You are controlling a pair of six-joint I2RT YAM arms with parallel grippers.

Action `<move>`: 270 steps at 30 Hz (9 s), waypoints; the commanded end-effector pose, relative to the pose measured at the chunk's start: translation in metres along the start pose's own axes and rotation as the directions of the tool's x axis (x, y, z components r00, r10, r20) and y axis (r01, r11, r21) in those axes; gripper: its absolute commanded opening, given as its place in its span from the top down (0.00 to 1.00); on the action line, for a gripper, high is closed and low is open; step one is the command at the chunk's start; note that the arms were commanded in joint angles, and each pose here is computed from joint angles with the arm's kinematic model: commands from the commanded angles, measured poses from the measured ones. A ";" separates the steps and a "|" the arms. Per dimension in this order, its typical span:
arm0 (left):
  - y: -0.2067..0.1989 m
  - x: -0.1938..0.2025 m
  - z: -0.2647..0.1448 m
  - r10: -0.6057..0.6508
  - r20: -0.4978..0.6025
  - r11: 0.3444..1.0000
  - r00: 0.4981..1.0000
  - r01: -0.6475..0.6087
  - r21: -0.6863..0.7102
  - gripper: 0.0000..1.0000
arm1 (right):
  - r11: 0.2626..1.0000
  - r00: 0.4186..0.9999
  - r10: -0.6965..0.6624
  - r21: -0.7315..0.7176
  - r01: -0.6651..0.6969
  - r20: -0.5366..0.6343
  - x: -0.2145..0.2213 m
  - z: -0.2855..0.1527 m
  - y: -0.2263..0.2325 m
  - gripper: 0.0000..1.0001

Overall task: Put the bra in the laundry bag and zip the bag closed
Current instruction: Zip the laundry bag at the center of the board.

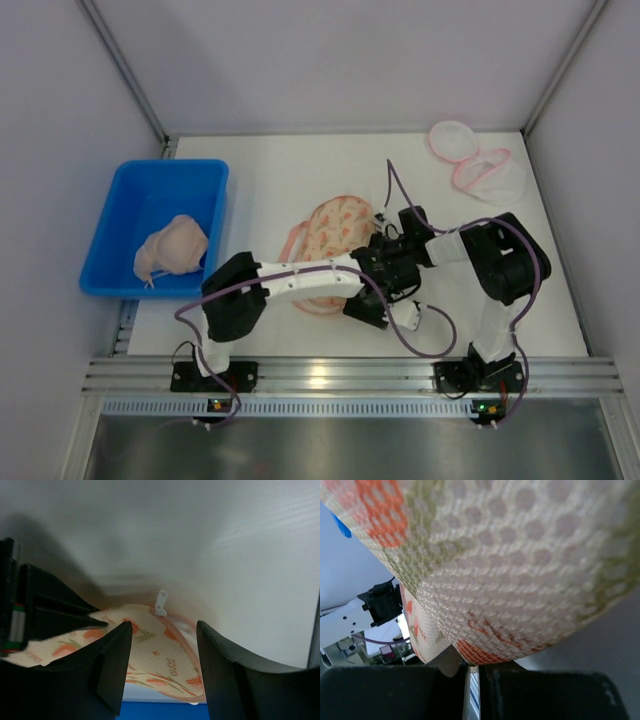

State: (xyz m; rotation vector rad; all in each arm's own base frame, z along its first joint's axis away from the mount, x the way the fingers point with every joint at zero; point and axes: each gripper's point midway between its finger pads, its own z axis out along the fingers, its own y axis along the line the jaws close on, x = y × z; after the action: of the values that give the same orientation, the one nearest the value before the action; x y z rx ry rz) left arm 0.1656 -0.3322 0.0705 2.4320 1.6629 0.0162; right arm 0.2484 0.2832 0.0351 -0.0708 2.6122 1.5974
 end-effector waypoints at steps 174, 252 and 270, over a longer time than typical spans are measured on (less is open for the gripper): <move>0.017 -0.005 -0.081 -0.303 0.591 0.857 0.747 0.485 -0.174 0.02 | 0.980 0.942 0.119 -0.114 -0.162 -0.314 0.025 -0.029 0.015 1.00; 0.077 0.035 -0.007 -0.053 0.318 0.670 0.947 0.270 -0.692 0.06 | 0.968 0.874 0.062 -0.185 -0.171 -0.482 0.066 -0.031 0.035 1.00; -0.028 0.020 -0.063 0.049 0.497 0.941 0.866 0.128 -0.314 0.12 | 0.971 0.900 0.076 -0.173 -0.164 -0.428 0.046 -0.035 0.026 1.00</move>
State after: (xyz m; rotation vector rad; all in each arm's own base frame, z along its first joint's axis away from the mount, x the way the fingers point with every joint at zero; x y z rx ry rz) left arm 0.1699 -0.2896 0.1095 1.8388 1.4068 -0.1027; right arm 0.1903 0.2609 0.0586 -0.2966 2.8494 2.0469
